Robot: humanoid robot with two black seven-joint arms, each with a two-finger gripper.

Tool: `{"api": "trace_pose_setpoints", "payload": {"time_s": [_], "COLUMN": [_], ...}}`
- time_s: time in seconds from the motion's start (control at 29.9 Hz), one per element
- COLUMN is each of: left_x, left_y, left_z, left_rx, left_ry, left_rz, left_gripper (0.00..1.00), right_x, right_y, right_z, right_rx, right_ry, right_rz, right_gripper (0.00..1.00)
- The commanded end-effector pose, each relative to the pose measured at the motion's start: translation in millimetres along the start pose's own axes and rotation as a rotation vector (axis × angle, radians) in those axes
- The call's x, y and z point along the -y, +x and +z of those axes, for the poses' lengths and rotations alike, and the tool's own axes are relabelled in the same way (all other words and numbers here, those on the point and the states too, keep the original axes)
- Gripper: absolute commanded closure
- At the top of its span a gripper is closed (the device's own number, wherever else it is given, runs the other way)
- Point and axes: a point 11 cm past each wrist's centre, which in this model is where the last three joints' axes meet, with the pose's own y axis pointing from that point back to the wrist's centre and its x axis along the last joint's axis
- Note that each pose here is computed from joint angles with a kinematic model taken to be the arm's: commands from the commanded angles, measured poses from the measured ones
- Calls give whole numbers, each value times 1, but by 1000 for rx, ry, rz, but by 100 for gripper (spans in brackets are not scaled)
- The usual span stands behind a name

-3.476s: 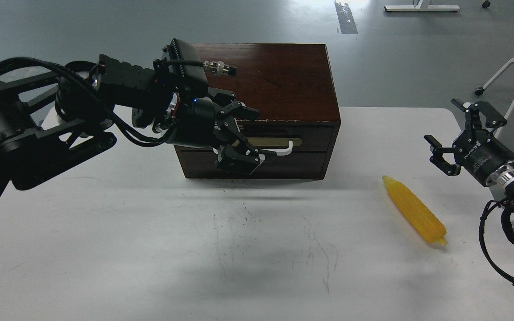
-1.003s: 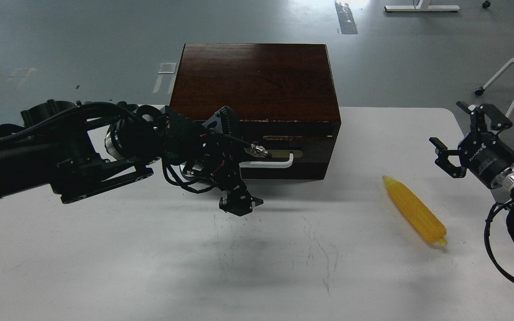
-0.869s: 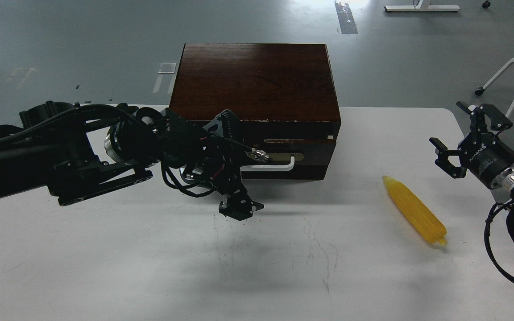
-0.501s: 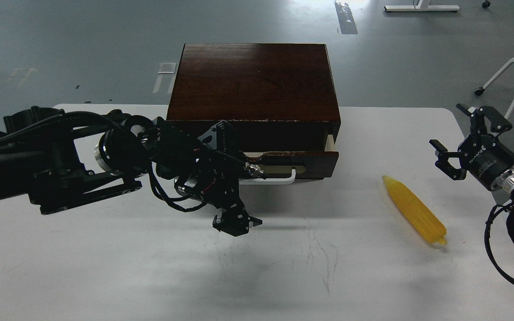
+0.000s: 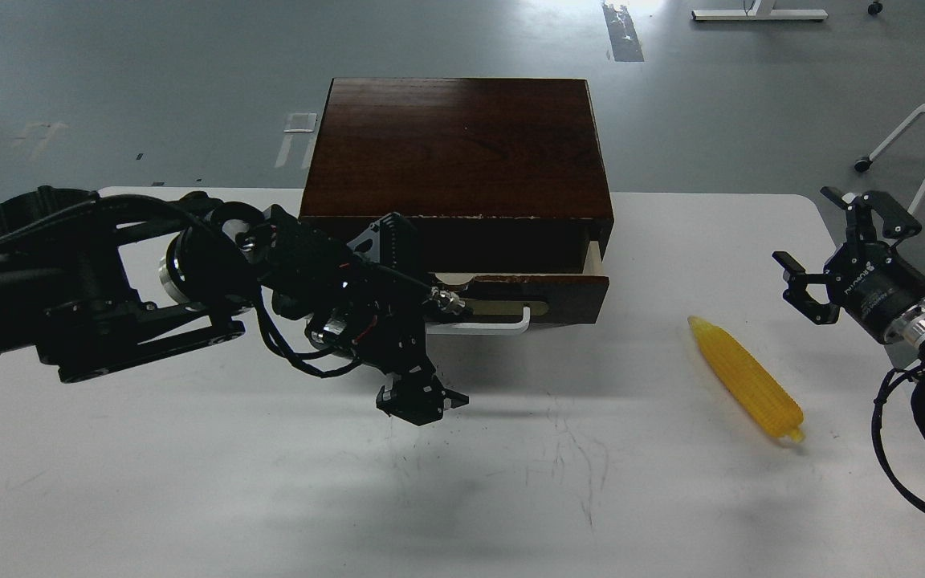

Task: Put corn in drawer with both arms

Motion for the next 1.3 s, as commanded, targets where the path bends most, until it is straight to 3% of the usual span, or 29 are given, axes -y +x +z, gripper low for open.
{"api": "trace_pose_setpoints", "payload": {"time_s": [0.0,0.4,0.6,0.77,0.94,1.1,1.17,1.27], "left_x": [-1,-13,-49,-100,-134,-156,-166,-169], "left_y": [1,24,43,60,48,10,-22,-65], "left_z": [-1,3,8,-5,-29,-61,-82,-100], "left_rx": [4,74,49,-298,-728,-1212,-1434,-1620], "left_ry": [2,7,3,-76,-188,-287,-281,-238], "left_rz": [0,26,104,352,590,912,1087,1208], "left_gripper": [1,1,1,1,1,1,1,1], "right_x": [0,0,-1,-3,-3,-4,-6,-8], "right_y": [0,0,1,4,3,4,7,10], "right_z": [0,0,0,-1,-2,-2,-6,-8], "right_rx": [0,0,-1,-5,-5,-6,-14,-19], "right_ry": [0,0,0,-2,0,0,2,2], "right_rz": [0,0,3,9,8,9,14,20], "right_gripper": [0,0,0,0,0,0,0,0]}}
